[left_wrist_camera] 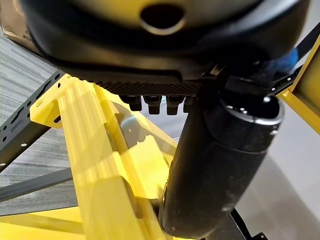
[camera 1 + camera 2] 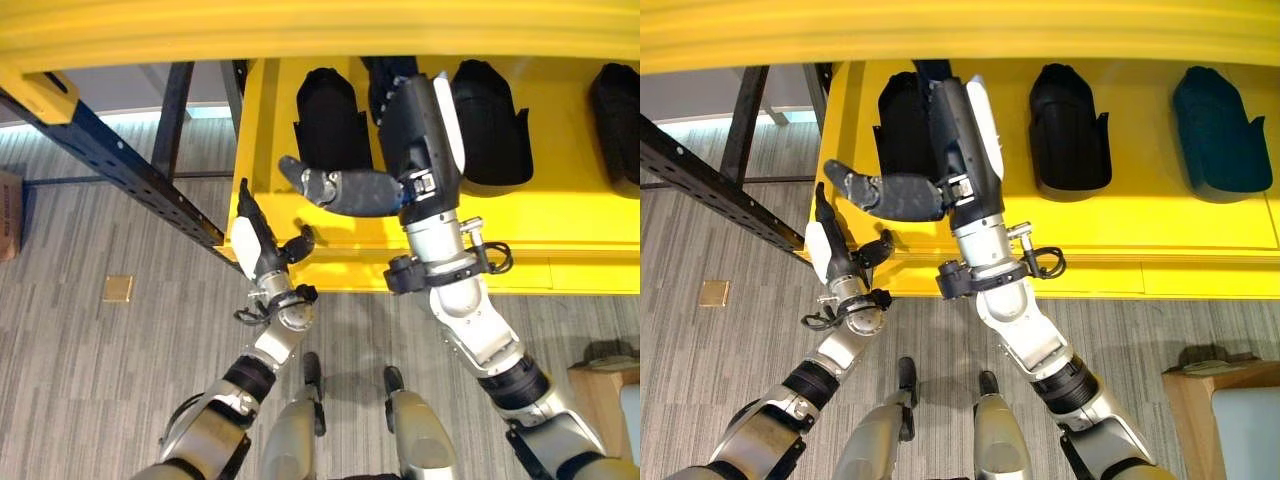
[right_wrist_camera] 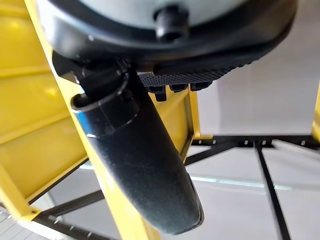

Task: Move parts from the plastic box to the shelf.

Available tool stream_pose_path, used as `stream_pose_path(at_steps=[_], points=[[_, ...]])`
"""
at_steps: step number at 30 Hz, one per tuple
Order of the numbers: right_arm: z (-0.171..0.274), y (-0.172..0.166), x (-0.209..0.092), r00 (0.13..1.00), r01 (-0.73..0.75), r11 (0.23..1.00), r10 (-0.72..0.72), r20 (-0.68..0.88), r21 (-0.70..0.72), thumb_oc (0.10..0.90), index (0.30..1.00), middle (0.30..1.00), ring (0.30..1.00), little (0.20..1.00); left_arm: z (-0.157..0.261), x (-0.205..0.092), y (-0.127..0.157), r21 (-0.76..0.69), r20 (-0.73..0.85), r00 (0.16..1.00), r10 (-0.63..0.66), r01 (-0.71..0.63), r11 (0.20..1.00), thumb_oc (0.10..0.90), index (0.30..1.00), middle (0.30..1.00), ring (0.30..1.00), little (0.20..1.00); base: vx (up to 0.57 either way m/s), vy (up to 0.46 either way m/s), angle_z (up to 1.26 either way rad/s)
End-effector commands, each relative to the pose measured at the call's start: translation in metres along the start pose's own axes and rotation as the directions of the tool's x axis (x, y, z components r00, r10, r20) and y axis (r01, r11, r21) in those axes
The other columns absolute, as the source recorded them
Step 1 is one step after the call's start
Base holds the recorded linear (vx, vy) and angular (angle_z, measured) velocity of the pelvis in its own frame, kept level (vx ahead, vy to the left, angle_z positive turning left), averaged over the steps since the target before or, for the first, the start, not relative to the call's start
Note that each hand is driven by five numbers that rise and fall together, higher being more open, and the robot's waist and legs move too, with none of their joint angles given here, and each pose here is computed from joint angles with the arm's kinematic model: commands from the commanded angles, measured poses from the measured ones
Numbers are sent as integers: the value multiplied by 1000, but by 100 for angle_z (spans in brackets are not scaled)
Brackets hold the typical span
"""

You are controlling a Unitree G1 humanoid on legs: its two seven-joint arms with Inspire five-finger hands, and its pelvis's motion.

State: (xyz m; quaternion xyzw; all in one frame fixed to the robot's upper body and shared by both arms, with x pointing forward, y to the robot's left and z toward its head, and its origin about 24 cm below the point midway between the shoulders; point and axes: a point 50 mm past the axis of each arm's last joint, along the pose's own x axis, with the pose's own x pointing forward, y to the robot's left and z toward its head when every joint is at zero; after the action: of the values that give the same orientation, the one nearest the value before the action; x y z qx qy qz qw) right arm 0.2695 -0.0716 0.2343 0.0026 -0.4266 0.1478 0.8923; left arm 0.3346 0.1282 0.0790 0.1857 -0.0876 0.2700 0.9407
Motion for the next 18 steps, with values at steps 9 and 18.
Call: stream_pose_path(at_steps=[9,18], points=[[7,-22,-19,992,105,994,-103,79,-22,900,1000,1000,1000,1000,-5,-11,12,-29,58,998,-1,2,1000,900,1000,1000,1000,1000,-10,-14,-4],[-21,-35,-22,982,181,975,-186,-27,-129,900,1000,1000,1000,1000,-2,-15,31,-163,114,993,19,0,987,900,1000,1000,1000,1000,-23,-29,2]])
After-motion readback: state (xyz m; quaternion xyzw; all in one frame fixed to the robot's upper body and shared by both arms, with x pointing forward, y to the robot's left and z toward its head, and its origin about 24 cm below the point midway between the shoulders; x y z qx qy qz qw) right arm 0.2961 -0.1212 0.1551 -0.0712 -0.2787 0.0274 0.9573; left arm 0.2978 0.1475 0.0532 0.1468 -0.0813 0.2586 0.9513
